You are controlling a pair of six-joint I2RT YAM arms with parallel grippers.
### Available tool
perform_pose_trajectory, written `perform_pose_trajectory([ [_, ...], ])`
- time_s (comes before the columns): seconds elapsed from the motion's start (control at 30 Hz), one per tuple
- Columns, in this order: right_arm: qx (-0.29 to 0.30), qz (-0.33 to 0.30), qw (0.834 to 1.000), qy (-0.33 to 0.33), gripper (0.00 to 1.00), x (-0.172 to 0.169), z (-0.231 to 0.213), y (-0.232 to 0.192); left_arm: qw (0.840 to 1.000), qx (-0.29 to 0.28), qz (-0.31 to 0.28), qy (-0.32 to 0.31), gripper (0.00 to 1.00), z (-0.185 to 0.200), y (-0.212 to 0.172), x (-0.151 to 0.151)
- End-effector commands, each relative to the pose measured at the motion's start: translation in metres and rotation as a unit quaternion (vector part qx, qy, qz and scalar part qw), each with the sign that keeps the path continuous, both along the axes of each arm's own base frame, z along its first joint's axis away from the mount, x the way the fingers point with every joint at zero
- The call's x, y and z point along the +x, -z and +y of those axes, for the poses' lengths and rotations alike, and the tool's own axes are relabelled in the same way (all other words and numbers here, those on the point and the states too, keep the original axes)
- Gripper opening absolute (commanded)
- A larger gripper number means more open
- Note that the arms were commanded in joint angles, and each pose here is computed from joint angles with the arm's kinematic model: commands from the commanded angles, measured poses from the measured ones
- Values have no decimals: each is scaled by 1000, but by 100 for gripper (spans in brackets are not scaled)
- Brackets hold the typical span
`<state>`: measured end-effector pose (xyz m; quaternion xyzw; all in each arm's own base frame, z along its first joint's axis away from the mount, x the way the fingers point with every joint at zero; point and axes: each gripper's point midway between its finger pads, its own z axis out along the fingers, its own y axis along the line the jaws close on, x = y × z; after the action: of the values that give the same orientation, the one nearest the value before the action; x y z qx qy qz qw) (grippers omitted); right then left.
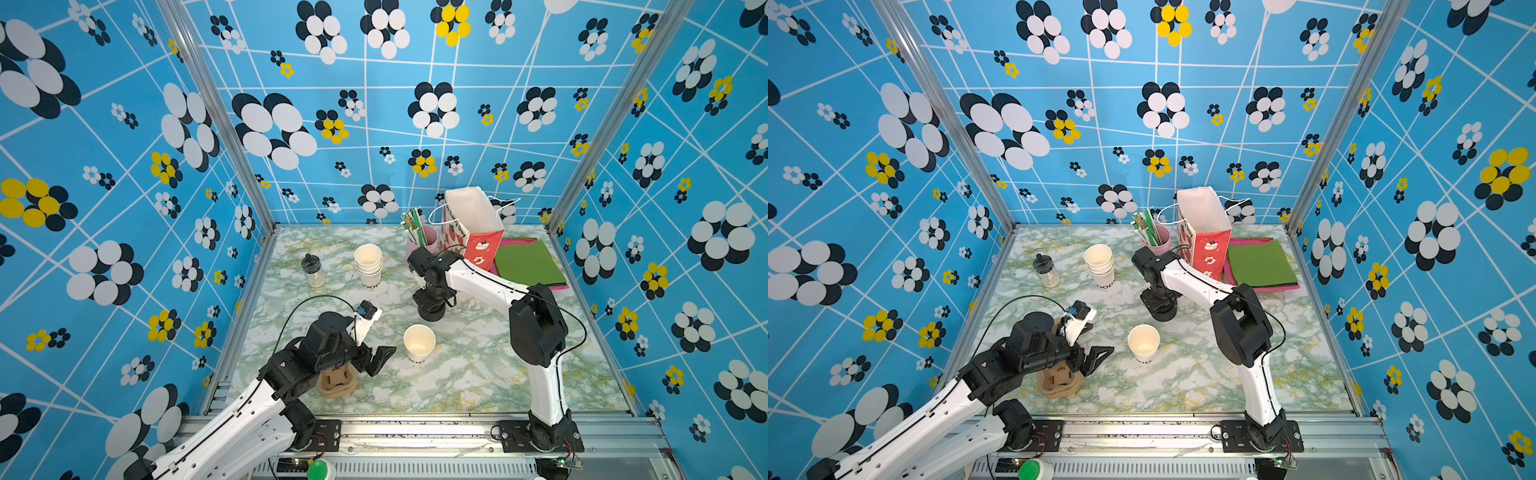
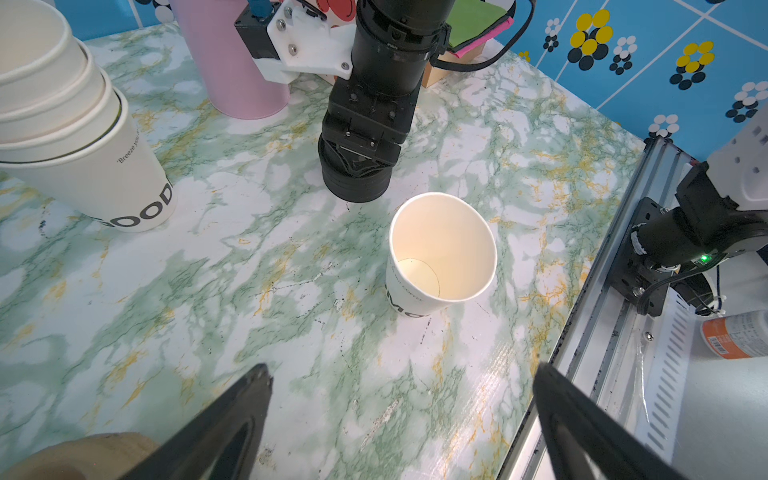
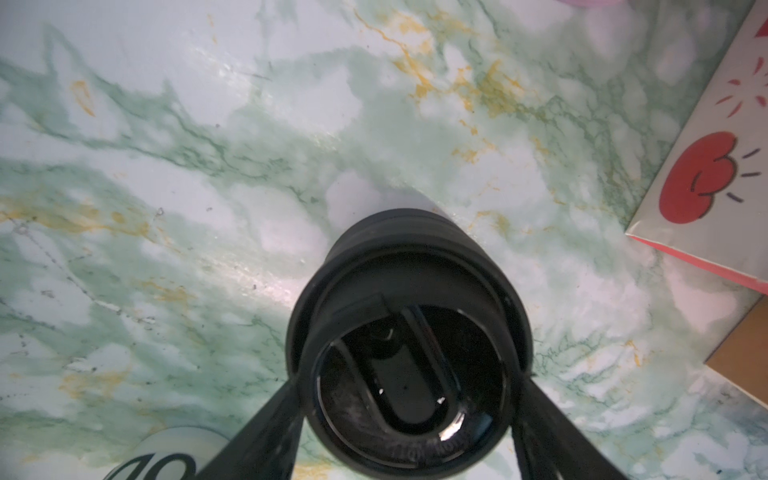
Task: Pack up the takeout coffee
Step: 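Carry the black lid with the right gripper over the white cup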
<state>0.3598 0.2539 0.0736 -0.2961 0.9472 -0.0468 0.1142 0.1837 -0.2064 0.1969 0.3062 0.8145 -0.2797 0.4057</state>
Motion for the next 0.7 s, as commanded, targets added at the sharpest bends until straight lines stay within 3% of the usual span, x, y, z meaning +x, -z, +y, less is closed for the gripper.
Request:
perform_pose_trajectory([
  [0.0,-3,3,1000,-1,74,-1,3,4,1000,-1,-3,-2,99,0,3,3],
  [0.67,37,-54,998,8,70,2,1,-54,1000,-4,-5,-1,99,-1,1,3],
])
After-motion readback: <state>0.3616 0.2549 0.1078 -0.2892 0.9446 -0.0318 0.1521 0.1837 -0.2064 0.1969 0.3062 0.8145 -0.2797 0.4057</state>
